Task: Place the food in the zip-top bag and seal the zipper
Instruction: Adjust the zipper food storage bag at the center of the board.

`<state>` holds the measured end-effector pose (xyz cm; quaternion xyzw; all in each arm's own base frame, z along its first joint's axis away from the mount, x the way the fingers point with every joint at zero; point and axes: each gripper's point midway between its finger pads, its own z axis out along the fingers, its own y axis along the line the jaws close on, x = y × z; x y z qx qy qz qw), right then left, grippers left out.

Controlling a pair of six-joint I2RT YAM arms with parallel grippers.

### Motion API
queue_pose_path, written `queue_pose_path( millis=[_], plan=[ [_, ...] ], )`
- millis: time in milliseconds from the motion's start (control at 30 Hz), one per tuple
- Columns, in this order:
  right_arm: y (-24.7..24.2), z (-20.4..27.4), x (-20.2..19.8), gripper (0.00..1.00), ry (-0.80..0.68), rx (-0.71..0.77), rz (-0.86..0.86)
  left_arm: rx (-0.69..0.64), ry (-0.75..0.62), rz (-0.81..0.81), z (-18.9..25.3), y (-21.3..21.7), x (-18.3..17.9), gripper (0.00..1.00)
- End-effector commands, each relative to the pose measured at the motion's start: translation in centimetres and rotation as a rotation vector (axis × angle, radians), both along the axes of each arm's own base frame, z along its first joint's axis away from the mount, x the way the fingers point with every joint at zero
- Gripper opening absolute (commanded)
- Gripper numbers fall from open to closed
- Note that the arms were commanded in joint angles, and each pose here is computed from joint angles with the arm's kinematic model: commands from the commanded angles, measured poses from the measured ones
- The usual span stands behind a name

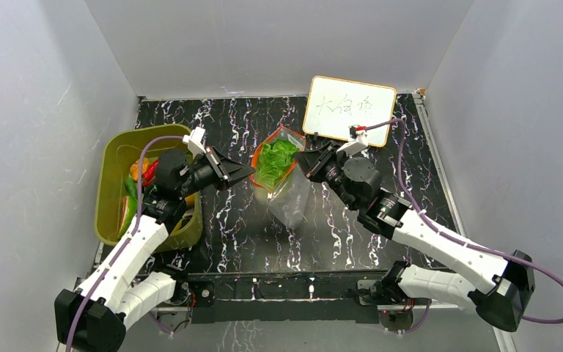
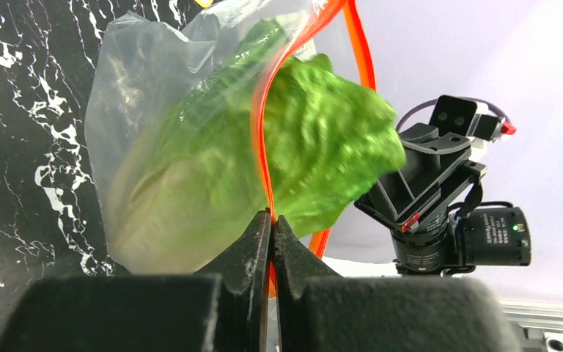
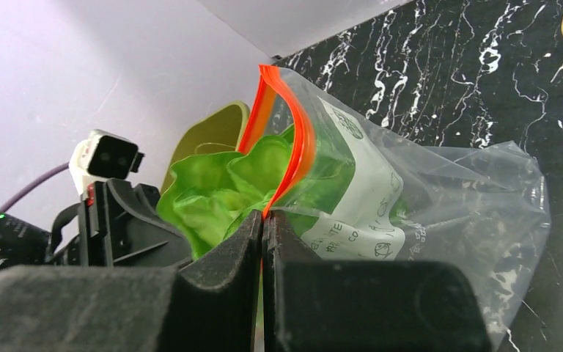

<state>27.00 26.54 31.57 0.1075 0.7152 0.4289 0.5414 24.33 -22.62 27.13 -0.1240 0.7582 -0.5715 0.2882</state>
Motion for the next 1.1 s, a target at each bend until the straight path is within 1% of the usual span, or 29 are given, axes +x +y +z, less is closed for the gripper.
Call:
queue_pose_path(
  millis=[0,133,267,467,600,700,833,1067],
  plan=[
    [-0.1,3.0,0.6,0.00,-0.058,-0.004,-0.017,0.003,-0.129,-0.044,2.6,-0.2,-0.6,0.00],
    [0.7,2.7,0.6,0.00,-0.036,-0.029,0.010,-0.019,-0.173,-0.072,3.9,-0.5,-1.0,0.00],
    [0.8,2.4,1.0,0.00,-0.024,-0.051,-0.001,0.041,-0.247,-0.072,4.1,-0.1,-1.3,0.00],
    [0.8,2.4,1.2,0.00,-0.042,-0.088,0.000,0.090,-0.353,-0.096,4.8,0.1,-1.8,0.00],
    [1.8,2.8,1.4,0.00,-0.066,-0.167,0.048,0.120,-0.407,-0.100,6.0,0.2,-1.7,0.00],
    [2.4,1.5,2.0,0.00,-0.015,-0.267,0.061,0.188,-0.433,-0.089,5.9,0.6,-1.1,0.00],
    [2.7,-0.6,2.5,0.00,0.053,-0.361,0.066,0.304,-0.437,-0.062,4.7,1.4,-0.1,0.00],
    [1.3,-4.8,2.7,0.00,0.178,-0.493,0.018,0.465,-0.385,0.109,4.0,4.1,2.8,0.00]
  ],
)
